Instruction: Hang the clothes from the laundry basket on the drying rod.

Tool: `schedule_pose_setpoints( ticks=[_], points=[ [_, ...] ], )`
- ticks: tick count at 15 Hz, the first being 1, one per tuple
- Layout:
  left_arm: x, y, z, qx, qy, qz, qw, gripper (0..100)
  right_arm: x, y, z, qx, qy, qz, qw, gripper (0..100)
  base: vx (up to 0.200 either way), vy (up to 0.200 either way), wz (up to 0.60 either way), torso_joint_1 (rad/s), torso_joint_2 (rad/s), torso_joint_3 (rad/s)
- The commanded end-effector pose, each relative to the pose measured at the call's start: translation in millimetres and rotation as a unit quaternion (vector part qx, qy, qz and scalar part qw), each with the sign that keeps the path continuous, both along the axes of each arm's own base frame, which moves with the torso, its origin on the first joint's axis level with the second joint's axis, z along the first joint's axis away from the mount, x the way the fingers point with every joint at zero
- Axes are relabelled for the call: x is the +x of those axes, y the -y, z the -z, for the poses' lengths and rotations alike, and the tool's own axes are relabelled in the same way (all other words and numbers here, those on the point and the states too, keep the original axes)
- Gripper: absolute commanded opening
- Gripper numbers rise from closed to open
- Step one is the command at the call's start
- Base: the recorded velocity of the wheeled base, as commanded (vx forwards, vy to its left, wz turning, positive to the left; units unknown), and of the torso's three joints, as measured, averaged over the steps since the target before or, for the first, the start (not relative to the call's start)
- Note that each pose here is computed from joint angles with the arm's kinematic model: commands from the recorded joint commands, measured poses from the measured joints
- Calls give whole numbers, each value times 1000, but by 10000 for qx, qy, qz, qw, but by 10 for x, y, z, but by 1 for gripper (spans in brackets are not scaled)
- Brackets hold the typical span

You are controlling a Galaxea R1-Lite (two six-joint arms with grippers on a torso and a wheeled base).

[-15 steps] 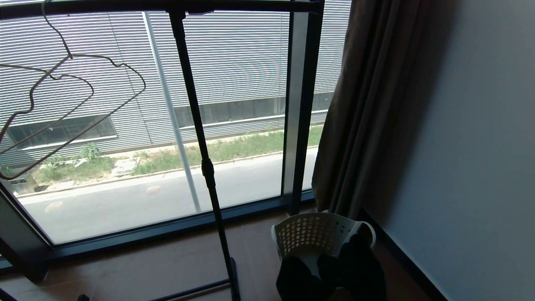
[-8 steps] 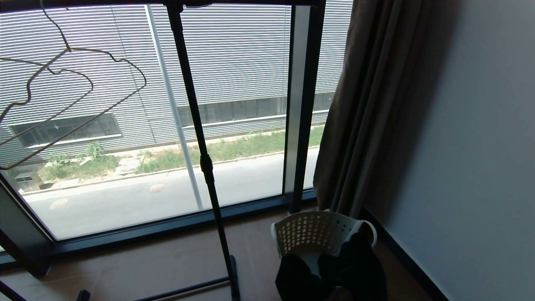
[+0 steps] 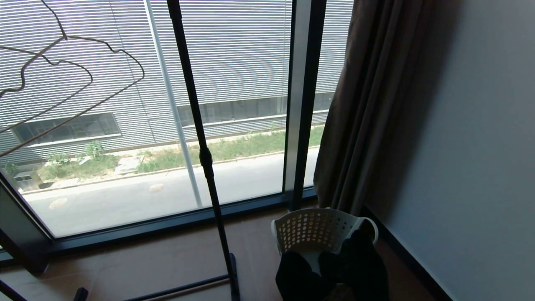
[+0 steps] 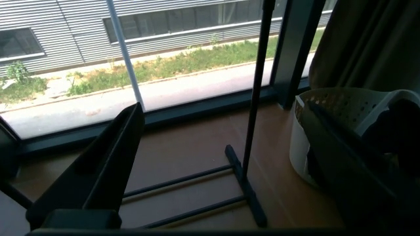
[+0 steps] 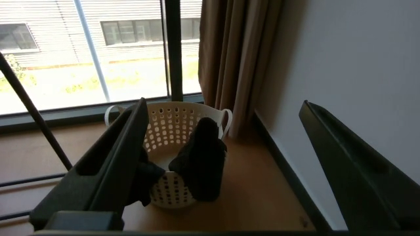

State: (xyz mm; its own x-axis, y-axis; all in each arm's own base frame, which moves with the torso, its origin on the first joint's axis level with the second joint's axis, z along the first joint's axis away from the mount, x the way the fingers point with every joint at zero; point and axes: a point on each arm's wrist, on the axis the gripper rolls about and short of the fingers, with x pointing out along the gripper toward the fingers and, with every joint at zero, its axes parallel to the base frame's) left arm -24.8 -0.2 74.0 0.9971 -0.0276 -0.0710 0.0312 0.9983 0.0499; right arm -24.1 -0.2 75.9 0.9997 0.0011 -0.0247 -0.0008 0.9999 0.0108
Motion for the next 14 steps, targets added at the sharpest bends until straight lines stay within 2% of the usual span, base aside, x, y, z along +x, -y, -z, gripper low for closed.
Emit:
schedule_pose_setpoints(
  ticks=[1, 5, 14],
  points=[
    [1, 0, -1, 3, -5, 8, 10000, 100, 0, 0, 0, -1, 1, -2, 10000, 100, 0, 0, 0, 0, 0, 0],
    [1, 0, 1, 3, -13, 8, 10000, 100, 0, 1, 0, 30, 1, 14, 10000, 100, 0, 0, 0, 1, 2, -80],
    [1, 0, 1, 3, -13, 8, 10000, 100, 0, 1, -1, 30, 8, 14, 10000, 100, 0, 0, 0, 4, 3, -193]
  ],
)
